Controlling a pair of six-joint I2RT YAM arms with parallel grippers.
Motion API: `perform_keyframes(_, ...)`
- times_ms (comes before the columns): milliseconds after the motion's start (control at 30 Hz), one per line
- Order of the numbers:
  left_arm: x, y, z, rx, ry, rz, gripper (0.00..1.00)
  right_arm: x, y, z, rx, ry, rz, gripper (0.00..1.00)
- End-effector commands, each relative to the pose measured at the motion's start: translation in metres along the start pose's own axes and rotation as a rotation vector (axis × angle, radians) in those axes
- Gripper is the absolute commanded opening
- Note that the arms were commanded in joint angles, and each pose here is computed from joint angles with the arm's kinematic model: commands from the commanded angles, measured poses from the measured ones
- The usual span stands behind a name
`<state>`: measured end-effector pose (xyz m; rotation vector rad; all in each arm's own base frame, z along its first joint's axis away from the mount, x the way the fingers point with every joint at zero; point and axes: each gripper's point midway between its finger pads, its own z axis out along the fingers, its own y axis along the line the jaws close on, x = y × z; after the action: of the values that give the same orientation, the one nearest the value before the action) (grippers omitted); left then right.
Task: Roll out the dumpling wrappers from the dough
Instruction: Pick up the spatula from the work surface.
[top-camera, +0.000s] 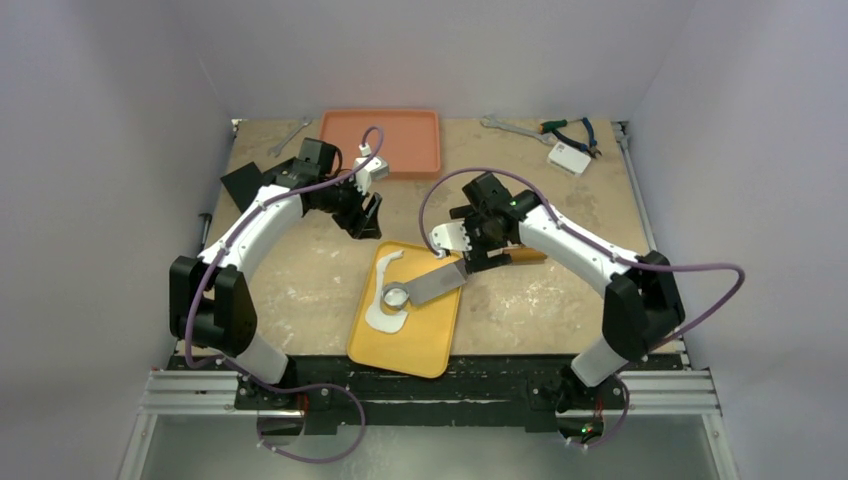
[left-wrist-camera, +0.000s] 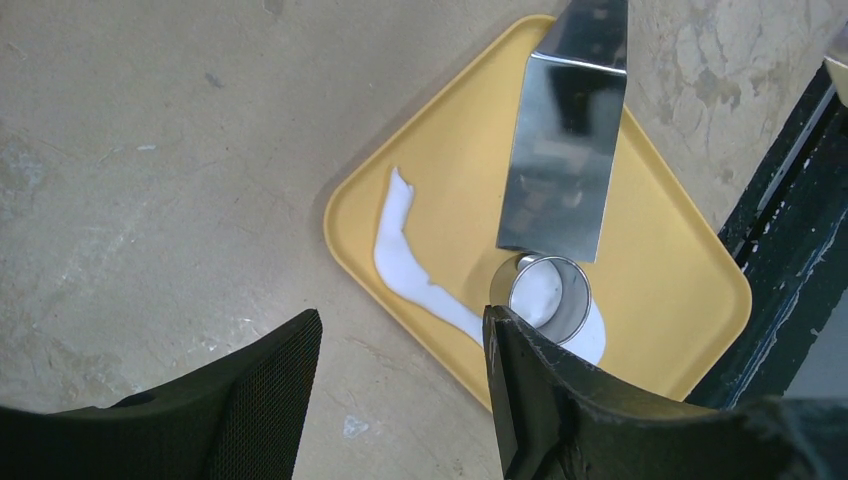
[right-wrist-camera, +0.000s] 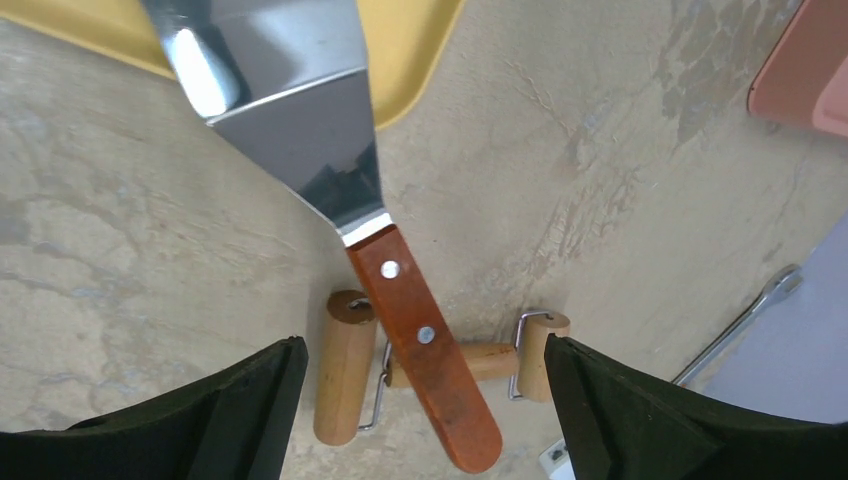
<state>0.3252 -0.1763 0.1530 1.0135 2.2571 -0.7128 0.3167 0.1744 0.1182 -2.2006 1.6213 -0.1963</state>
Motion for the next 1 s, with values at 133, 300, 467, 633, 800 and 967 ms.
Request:
perform_keyframes(133, -0.007, -0.009, -0.006, 0.034, -0.046, 0.048, 0.60, 0.010, -0.017, 0.012, -0.068, 0.003, 0.039, 0.99)
perform_keyframes(300, -0.008, -0.010, -0.006, 0.041, -0.051, 0.051, 0.59, 0.024, -0.009, 0.027, -0.119, 0.017, 0.085, 0.99)
perform_keyframes(467, -0.008, -0.012, -0.005, 0.049, -0.054, 0.049, 0.59, 0.030, -0.006, 0.038, -0.145, 0.014, 0.114, 0.99)
perform_keyframes(633, -0.008, -0.011, -0.005, 0.050, -0.055, 0.050, 0.59, 0.038, 0.008, 0.053, -0.197, 0.042, 0.130, 0.87)
perform_keyframes(800, -0.008, -0.012, -0.005, 0.054, -0.058, 0.049, 0.59, 0.038, 0.004, 0.047, -0.173, 0.044, 0.139, 0.55)
perform_keyframes(967, -0.009, -0.011, -0.004, 0.052, -0.059, 0.051, 0.58, 0.048, 0.008, 0.037, -0.145, 0.087, 0.112, 0.50)
